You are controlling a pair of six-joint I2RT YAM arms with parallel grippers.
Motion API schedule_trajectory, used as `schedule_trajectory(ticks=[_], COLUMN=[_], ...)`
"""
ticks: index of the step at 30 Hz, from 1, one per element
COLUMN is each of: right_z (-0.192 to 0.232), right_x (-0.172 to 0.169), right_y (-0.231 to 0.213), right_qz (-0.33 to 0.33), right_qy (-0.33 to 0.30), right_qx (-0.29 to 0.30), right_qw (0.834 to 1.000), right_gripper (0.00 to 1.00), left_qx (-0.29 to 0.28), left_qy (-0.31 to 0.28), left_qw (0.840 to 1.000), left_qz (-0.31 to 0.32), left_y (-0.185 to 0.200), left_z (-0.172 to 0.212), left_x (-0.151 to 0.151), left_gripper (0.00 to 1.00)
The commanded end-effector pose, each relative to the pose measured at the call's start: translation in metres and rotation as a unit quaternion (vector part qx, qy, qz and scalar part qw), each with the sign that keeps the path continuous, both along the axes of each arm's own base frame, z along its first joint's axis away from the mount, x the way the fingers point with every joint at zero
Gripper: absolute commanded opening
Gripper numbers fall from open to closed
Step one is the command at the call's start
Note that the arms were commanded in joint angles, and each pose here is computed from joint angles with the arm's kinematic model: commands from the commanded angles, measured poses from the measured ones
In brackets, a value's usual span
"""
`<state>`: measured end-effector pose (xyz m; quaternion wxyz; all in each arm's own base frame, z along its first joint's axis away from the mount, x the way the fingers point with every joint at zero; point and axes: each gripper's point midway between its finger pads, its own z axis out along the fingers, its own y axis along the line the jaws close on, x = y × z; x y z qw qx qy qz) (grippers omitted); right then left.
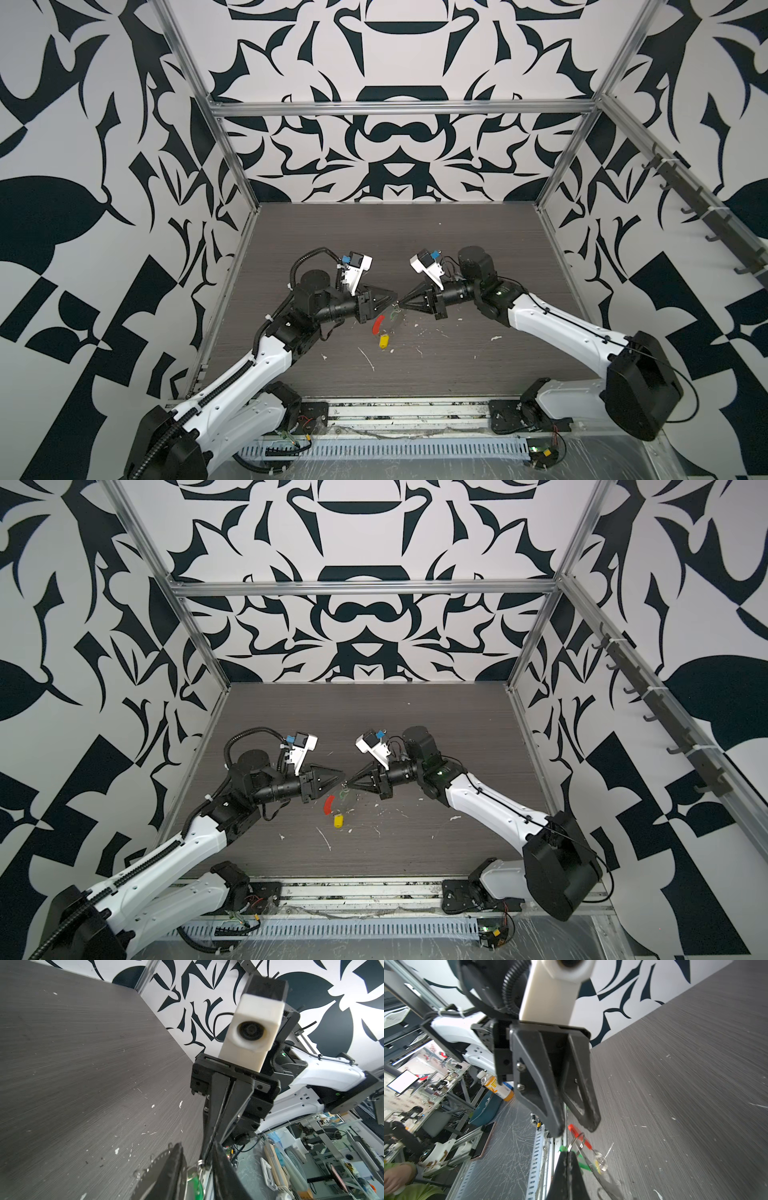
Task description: Remove the keys from the keyring
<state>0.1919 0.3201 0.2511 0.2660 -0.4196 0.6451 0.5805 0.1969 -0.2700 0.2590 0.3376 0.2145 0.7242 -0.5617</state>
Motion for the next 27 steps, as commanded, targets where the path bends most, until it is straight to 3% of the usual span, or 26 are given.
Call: schedule_trajectory(ticks=[1, 5, 9, 21, 27], right_z=[0.042, 0.047, 0.049, 0.057, 0.055], right_x=[-0.007, -0.01, -0.01, -0.015, -0.011], right_y=[-0.002, -0.003, -0.004, -0.006, -0.005], right_qz=[0.024, 0.03, 0.031, 0.037, 0.024], right_qy=[-0.046, -0.048, -0.047, -0.05, -0.05], right_qx=[0.051, 0.058, 0.061, 0.07, 0.066], right_qw=[0.997, 0.997, 0.997, 0.996, 0.996], right_gripper=[0.0, 0.0, 0.0, 0.0, 0.0], left_qx=[-0.011, -0.023, -0.038, -0.022, -0.015], left_qy=[-0.036, -0.057, -0.072, -0.058, -0.053], left_qw=[0.999, 0.997, 0.995, 0.997, 0.998], left_qz=[-0.023, -0.042, -0.064, -0.053, -0.026], left_y=[0.0, 0.001, 0.0, 0.0, 0.004], left_z=[0.009, 0.016, 0.023, 0.012, 0.009], left_x=[-0.01, -0.02, -0.028, -0.022, -0.017], left_gripper=[0.27, 0.29, 0.37, 0.37, 0.58])
